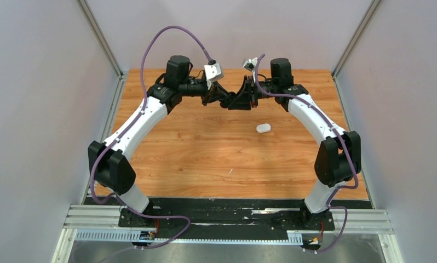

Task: Insert the wireless bluetooth earbuds into the charging case
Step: Pass from the left arm to the right, then close the charging case.

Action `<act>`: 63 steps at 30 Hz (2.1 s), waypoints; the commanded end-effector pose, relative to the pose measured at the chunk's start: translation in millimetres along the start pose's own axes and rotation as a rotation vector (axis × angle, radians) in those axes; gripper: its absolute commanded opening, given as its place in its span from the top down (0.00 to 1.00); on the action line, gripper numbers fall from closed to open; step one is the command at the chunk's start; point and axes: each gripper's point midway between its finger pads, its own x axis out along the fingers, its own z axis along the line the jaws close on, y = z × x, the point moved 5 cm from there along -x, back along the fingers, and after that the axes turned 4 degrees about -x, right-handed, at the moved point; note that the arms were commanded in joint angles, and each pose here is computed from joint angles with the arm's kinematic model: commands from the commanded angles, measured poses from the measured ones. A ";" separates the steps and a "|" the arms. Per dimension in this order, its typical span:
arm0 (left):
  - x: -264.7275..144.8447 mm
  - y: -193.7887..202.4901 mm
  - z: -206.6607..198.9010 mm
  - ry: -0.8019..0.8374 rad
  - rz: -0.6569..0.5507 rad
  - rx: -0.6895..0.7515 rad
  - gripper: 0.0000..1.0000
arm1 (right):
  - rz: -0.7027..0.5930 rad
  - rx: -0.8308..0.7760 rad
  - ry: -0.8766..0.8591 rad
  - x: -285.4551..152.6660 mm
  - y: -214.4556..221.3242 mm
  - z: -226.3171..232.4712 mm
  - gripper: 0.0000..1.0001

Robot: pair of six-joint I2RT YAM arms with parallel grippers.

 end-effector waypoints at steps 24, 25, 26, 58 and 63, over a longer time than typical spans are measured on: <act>-19.9 -43.0 -3.8 0.042 -0.094 -0.151 0.31 | -0.033 -0.041 -0.032 -2.7 -16.5 -2.0 0.96; -19.7 -42.3 -6.6 0.070 -0.093 -0.155 0.29 | -0.034 -0.044 -0.030 -2.9 -17.0 -2.0 0.96; -18.6 -37.0 -7.7 0.085 -0.079 -0.163 0.28 | -0.033 -0.044 -0.031 -2.8 -16.8 -1.7 0.96; -12.1 -13.7 -31.0 0.193 -0.034 -0.096 0.36 | -0.052 -0.005 0.055 -3.7 -17.6 -18.8 0.98; -9.4 -15.8 -31.2 0.180 -0.060 -0.146 0.41 | -0.053 0.010 0.094 -2.8 -14.4 -28.4 0.99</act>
